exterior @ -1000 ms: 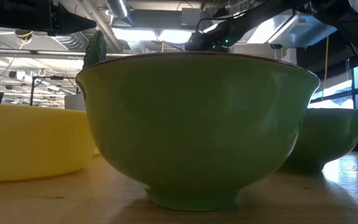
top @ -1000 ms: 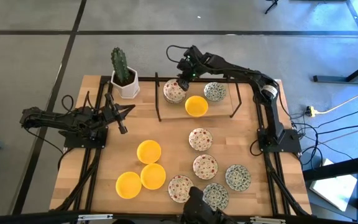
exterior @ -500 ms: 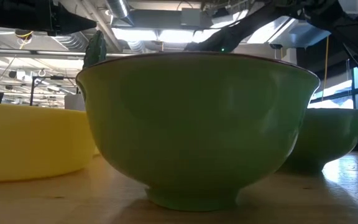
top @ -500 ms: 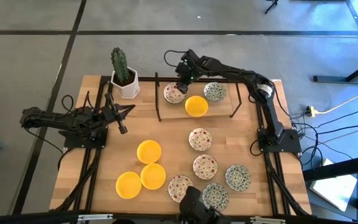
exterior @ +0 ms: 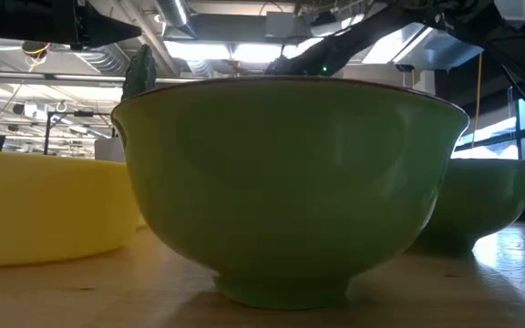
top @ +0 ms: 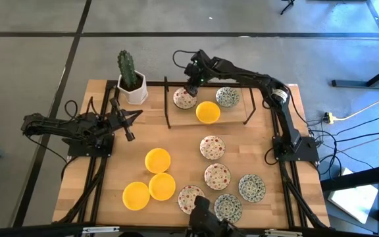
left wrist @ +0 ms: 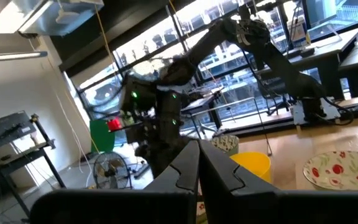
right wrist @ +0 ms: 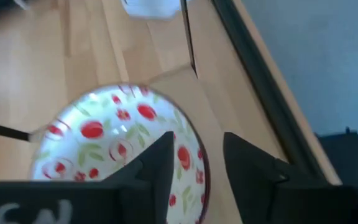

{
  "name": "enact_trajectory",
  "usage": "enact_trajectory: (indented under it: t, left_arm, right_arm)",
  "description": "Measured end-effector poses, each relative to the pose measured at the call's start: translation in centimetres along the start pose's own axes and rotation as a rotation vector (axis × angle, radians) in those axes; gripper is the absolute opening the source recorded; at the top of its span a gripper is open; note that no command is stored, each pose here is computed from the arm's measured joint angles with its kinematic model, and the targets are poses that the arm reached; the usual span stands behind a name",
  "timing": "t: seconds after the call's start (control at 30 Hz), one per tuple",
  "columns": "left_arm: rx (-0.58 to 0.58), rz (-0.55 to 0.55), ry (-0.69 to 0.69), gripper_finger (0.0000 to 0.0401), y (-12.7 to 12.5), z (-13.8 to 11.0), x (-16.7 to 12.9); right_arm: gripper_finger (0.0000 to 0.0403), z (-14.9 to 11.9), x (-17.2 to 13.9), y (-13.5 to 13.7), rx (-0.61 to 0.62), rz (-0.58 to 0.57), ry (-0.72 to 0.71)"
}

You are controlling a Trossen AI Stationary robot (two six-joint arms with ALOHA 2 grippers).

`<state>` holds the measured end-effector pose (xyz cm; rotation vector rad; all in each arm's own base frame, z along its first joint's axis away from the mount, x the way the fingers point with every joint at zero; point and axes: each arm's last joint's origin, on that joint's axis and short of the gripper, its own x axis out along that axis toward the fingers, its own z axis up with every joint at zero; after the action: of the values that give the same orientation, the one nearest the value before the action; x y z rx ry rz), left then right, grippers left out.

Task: Pick & Place Mini bowls
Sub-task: Stack the yellow bowl on top of the yellow bowl on the shelf

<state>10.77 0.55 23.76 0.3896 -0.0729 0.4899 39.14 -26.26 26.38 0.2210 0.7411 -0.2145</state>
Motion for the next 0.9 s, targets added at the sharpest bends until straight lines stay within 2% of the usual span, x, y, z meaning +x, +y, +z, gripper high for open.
enact_trajectory:
  t: [0.13, 0.27, 0.37, 0.53, 0.63, 0.77, 0.83, 0.9]
  left_arm:
    - [-0.006, 0.01, 0.01, 0.0006, 0.0, -0.1, 0.0]
    - [-0.059, 0.039, 0.018, 0.0006, 0.1, -0.1, -0.1]
    - [-0.042, 0.028, 0.023, 0.0006, 0.1, -0.1, -0.1]
    - [-0.111, 0.027, -0.016, 0.0006, 0.2, 0.2, -0.1]
    - [-0.11, 0.004, -0.035, 0.0006, 0.1, 0.4, -0.1]
    - [-0.088, 0.023, -0.037, 0.0006, 0.2, 0.5, -0.3]
    - [-0.079, 0.022, -0.035, 0.0006, 0.2, 0.5, -0.3]
    - [-0.07, 0.015, -0.019, 0.0006, 0.1, 0.3, -0.2]
  right_arm:
    - [0.0159, 1.8, -1.6, 0.3, -0.019, 0.003, -0.029]
    - [0.0161, 3.9, -3.9, 2.2, -0.059, -0.009, -0.014]
    - [0.0152, 5.5, -5.9, 4.7, -0.135, 0.0, -0.015]
    - [0.0126, 6.9, -9.9, 10.8, -0.317, 0.071, -0.11]
    - [0.0104, 7.0, -12.0, 14.4, -0.425, 0.202, -0.184]
    - [0.0074, 6.0, -15.2, 17.8, -0.591, 0.461, -0.353]
    - [0.0059, 4.9, -16.3, 18.5, -0.645, 0.515, -0.413]
    - [0.0045, 3.4, -16.4, 18.8, -0.678, 0.507, -0.457]
